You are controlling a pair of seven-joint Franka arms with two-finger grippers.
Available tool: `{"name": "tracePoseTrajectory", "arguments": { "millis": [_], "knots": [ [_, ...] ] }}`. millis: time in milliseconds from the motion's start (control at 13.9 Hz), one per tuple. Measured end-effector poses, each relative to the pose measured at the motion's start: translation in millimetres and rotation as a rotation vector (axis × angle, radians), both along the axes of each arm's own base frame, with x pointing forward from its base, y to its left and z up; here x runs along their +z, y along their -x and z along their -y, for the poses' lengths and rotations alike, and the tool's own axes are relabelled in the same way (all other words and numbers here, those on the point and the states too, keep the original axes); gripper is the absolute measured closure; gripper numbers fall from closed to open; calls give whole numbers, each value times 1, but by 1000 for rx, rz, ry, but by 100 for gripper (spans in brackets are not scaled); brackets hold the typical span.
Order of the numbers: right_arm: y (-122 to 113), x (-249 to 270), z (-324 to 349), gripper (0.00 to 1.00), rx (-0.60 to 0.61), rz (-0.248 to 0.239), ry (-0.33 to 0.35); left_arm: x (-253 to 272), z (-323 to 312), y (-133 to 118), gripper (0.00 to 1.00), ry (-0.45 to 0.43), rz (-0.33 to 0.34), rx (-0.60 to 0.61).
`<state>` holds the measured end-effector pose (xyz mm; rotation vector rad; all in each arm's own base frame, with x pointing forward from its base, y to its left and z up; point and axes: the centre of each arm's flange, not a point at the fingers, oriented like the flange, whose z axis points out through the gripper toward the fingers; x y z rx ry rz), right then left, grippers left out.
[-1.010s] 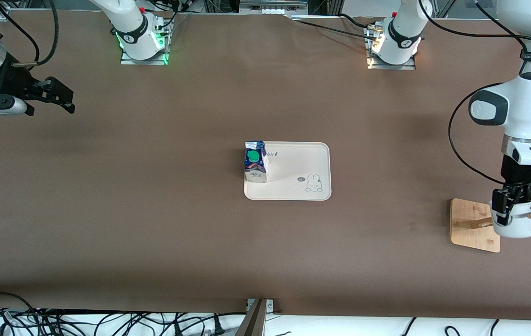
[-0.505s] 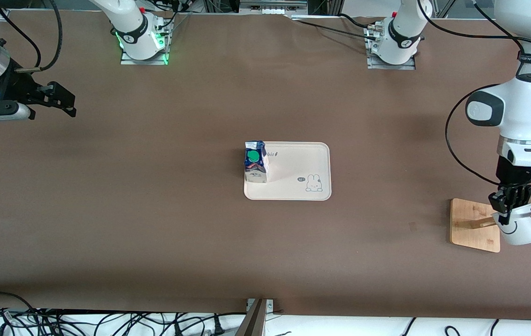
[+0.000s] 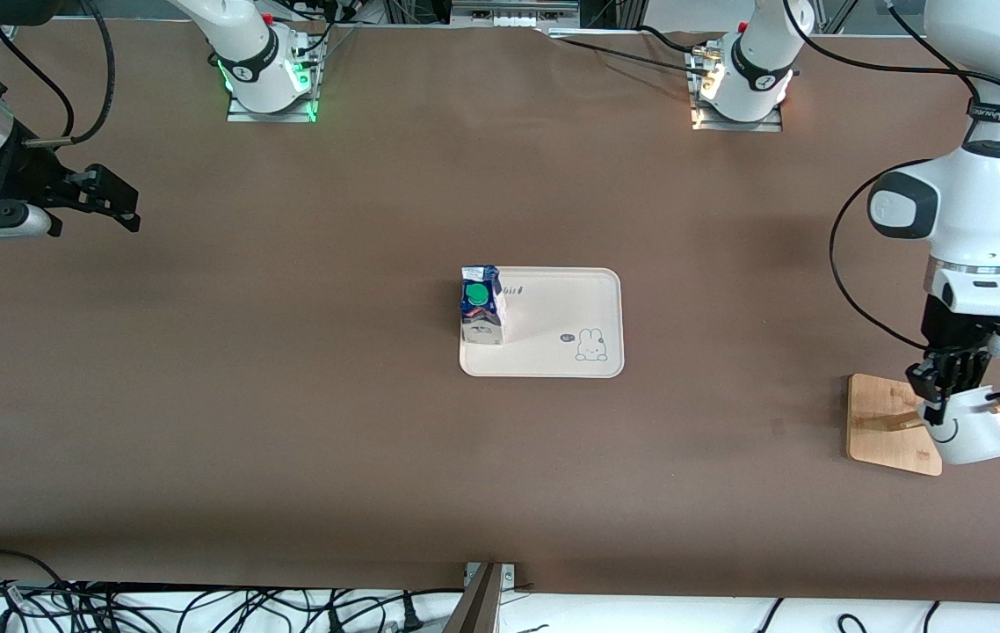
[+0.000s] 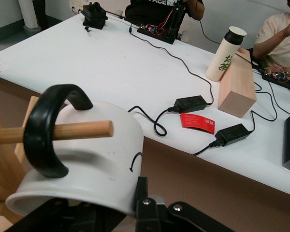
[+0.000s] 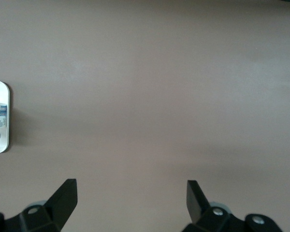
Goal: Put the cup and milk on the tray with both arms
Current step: 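Grasp the white mug on the wooden stand with the left gripper, then lift the mug off the stand and carry it toward the tray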
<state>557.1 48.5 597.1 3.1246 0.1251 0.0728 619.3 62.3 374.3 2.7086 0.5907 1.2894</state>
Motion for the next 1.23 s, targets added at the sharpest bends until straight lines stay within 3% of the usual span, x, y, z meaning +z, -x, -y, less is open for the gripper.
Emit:
{"name": "tracePoseTrajectory", "arguments": {
  "millis": [216, 505, 649, 1010, 1227],
  "knots": [
    [0, 0, 0, 0, 0, -1, 0, 13, 30, -2, 92, 15, 17, -50],
    [0, 0, 0, 0, 0, -1, 0, 35, 74, -1, 92, 49, -26, -136],
    [0, 0, 0, 0, 0, -1, 0, 47, 109, 3, 92, 76, -117, -216],
    [0, 0, 0, 0, 0, -1, 0, 61, 213, 25, 92, 117, -444, -456],
    [0, 0, 0, 0, 0, -1, 0, 50, 234, 36, 92, 121, -550, -506]
  ]
}}
